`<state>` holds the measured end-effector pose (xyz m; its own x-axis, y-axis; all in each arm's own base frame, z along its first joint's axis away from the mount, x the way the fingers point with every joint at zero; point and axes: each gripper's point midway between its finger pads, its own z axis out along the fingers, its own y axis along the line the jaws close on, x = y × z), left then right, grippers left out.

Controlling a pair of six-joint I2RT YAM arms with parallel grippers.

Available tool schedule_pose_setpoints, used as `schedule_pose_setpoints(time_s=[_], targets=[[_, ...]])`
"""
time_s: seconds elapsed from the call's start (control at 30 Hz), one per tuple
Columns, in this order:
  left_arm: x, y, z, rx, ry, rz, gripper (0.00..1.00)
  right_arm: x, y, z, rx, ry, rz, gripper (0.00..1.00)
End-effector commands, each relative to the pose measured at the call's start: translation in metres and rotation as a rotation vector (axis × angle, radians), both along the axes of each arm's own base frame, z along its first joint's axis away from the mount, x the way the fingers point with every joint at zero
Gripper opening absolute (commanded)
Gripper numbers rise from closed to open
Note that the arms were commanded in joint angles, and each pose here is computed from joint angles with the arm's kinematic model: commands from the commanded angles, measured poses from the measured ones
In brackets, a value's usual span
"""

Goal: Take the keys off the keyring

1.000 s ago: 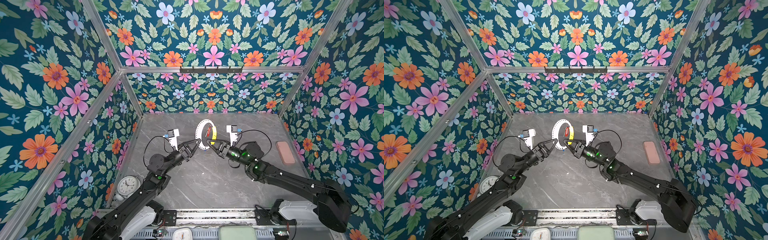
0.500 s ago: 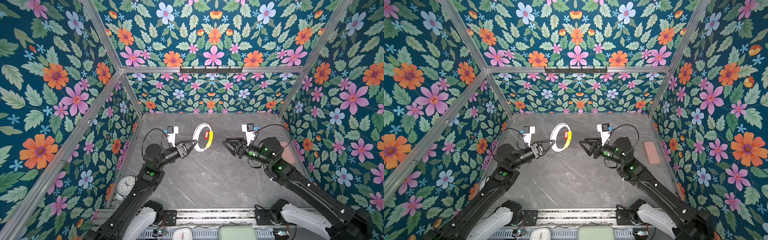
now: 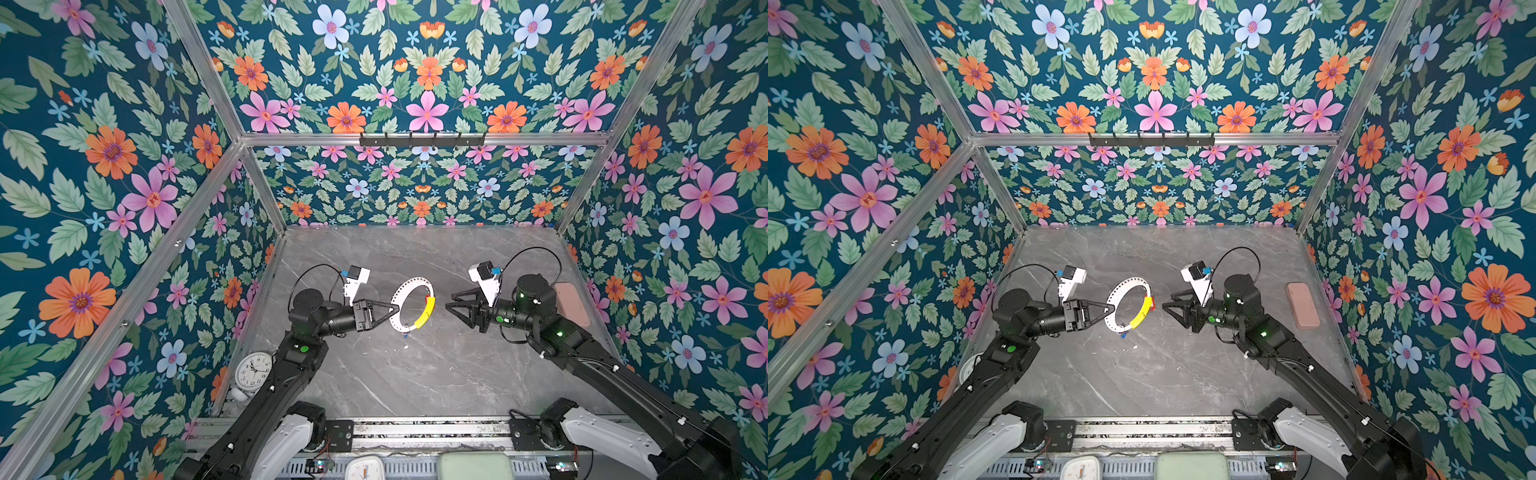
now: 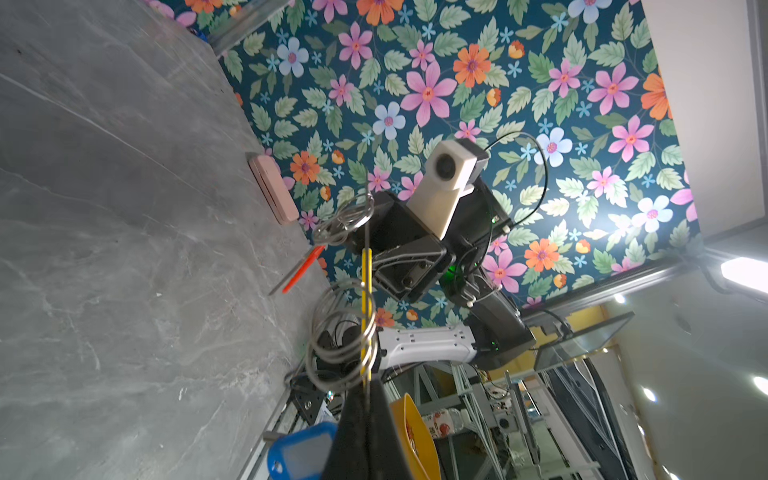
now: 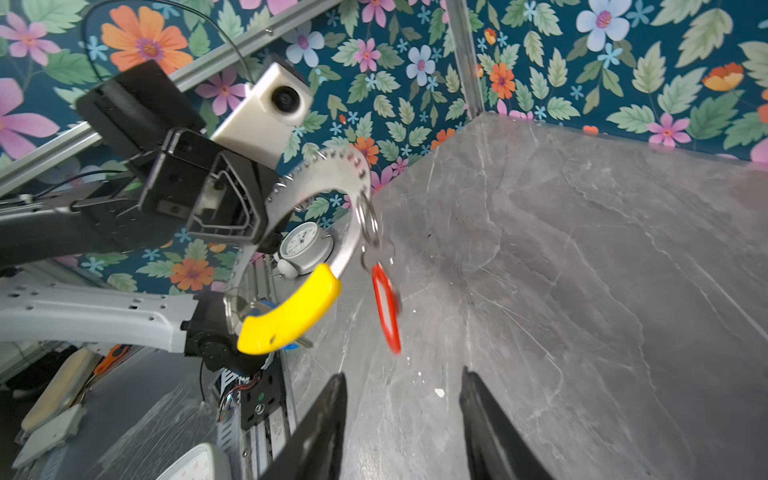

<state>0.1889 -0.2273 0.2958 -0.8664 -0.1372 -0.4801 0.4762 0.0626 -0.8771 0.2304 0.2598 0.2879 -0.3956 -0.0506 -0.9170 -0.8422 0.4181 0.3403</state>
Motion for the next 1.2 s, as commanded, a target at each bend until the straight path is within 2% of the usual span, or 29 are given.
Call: schedule_pose_setpoints(time_s=[0.0,0.37,0.8,1.17], targets=[[-0.015,0.0,0.008,-0.039,-0.054,-0.077,0.0,-0.009,0.003,0.014,0.002,-0.093,0.065,0.47],[-0.033,0.003,0.016,-0.124,-0.065,-0.121,0.0,-0.01,0.009,0.015,-0.013,-0.115,0.123,0.49],[-0.033,0.001,0.015,-0.15,-0.025,-0.141,0.0,-0.019,0.026,0.008,-0.053,-0.134,0.176,0.52],[-0.037,0.0,0.013,-0.154,-0.016,-0.157,0.0,-0.008,0.029,0.025,-0.056,-0.196,0.138,0.48]])
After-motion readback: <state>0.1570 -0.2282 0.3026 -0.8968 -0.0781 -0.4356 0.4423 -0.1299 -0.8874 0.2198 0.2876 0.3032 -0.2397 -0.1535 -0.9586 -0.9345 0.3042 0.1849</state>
